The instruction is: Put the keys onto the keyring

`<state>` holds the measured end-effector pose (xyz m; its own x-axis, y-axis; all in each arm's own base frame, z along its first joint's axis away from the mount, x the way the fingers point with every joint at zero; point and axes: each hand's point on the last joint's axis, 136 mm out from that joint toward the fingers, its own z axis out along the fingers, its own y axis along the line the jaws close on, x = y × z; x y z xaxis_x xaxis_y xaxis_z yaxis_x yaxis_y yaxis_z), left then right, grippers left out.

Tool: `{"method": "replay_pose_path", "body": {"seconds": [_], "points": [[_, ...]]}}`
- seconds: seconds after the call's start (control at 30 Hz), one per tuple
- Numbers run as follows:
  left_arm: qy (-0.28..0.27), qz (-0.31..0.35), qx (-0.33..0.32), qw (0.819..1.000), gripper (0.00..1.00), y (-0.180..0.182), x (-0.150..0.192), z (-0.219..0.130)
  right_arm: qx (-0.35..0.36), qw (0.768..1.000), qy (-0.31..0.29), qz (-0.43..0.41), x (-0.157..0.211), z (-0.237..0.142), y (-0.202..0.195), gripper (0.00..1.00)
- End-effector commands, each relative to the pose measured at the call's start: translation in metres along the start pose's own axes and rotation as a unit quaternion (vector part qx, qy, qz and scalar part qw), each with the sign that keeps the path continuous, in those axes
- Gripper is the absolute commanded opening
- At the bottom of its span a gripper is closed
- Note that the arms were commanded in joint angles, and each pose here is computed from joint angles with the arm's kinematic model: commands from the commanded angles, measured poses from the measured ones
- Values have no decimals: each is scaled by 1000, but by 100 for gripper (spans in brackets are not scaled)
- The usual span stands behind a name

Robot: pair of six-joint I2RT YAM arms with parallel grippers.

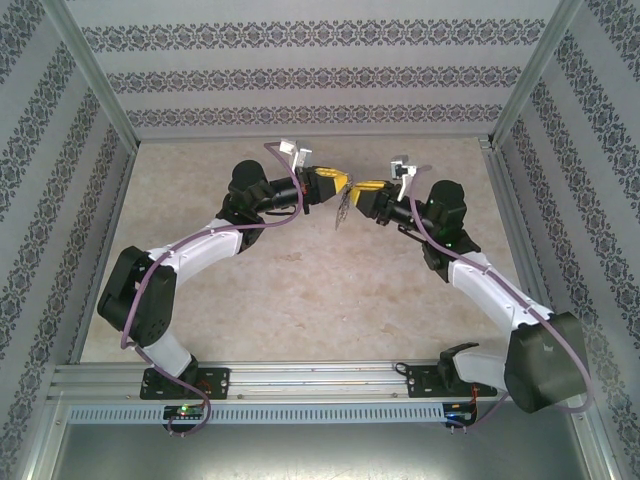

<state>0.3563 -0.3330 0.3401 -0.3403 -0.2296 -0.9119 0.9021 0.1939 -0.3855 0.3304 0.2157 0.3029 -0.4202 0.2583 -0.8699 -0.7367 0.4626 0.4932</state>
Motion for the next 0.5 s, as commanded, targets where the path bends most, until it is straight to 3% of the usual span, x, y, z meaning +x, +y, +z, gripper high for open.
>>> {"method": "replay_pose_path", "body": {"seconds": [0.0,0.47], "points": [[-23,28,33,999,0,-18,-18,5,6,999,-25,-29,-11,-6,5,32],[-21,30,38,999,0,-23,-19,4,42,995,-82,-37,-32,-27,4,32]]}}
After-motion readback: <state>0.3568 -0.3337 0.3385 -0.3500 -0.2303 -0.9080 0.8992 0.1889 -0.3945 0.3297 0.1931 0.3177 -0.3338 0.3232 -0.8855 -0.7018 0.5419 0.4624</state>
